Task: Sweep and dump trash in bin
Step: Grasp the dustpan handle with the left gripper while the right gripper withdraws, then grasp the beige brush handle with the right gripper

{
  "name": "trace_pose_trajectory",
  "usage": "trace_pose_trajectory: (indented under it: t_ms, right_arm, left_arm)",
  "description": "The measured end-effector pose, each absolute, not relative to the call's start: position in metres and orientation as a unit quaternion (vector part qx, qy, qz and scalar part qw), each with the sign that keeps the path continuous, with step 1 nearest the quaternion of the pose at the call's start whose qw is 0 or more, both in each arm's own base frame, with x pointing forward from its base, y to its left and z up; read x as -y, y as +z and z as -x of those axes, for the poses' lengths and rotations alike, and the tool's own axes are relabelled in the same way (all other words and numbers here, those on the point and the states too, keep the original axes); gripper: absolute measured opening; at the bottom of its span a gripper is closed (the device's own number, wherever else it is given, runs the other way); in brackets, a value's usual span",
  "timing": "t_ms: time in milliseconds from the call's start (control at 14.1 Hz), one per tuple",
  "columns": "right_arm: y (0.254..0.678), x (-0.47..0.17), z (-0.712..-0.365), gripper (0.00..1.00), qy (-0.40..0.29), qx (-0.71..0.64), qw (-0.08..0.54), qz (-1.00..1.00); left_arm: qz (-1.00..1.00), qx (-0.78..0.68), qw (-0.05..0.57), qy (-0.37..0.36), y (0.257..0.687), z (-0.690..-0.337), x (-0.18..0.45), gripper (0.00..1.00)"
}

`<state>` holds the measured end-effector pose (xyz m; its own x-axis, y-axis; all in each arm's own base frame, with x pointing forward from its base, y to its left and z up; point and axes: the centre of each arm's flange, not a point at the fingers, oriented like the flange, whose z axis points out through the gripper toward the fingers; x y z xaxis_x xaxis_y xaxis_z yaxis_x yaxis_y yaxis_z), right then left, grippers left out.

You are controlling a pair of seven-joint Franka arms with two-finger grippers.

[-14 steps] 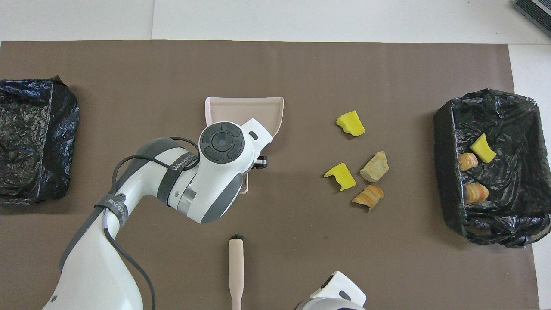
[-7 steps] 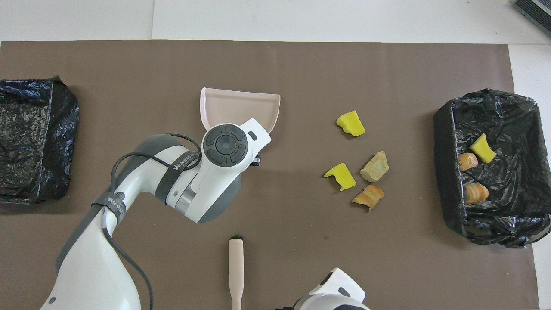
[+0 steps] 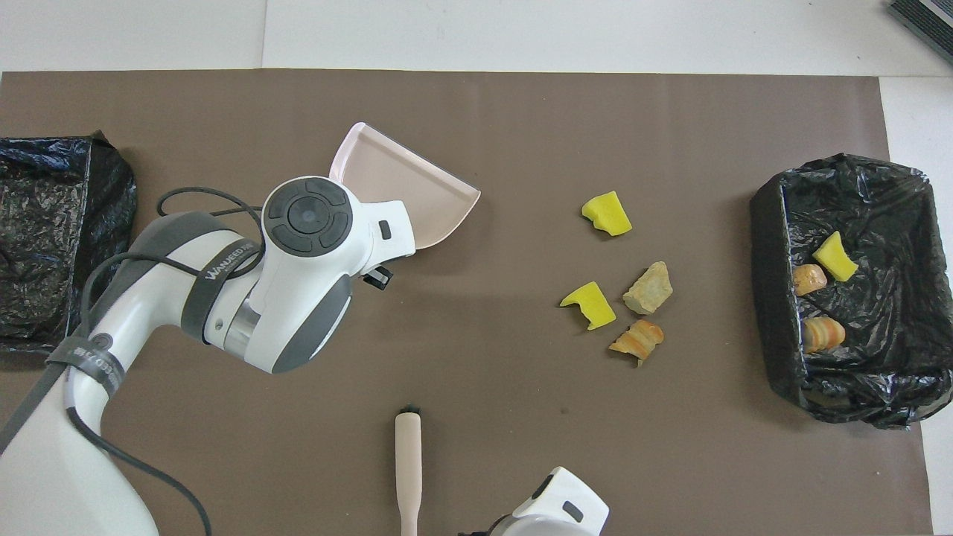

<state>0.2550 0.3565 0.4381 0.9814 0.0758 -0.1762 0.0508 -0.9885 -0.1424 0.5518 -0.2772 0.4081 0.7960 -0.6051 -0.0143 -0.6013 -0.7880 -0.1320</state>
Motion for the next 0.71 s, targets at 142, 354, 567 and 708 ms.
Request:
trace_pose_trajectory:
  t_ms: [142, 354, 567, 708]
  right_arm:
    - [0.421, -0.381, -0.251, 1.0, 0.078, 0.034, 0.082, 0.993]
    - [0.394, -0.419, -0.244, 1.0, 0.063, 0.033, 0.109, 0.991]
    - [0.366, -0.453, -0.22, 1.0, 0.054, 0.044, 0.103, 0.992]
    - [0.357, -0.462, -0.208, 1.0, 0.064, 0.051, 0.093, 0.992]
  left_arm:
    - [0.919, -0.39, 0.067, -0.009, 0.417, -0.56, 0.254, 0.31]
    - [0.867, -0.49, 0.091, -0.006, 0.429, -0.575, 0.22, 0.31]
    - [0.811, -0.576, 0.107, 0.0, 0.439, -0.59, 0.19, 0.31]
    - [0.785, -0.61, 0.108, 0.005, 0.441, -0.595, 0.175, 0.31]
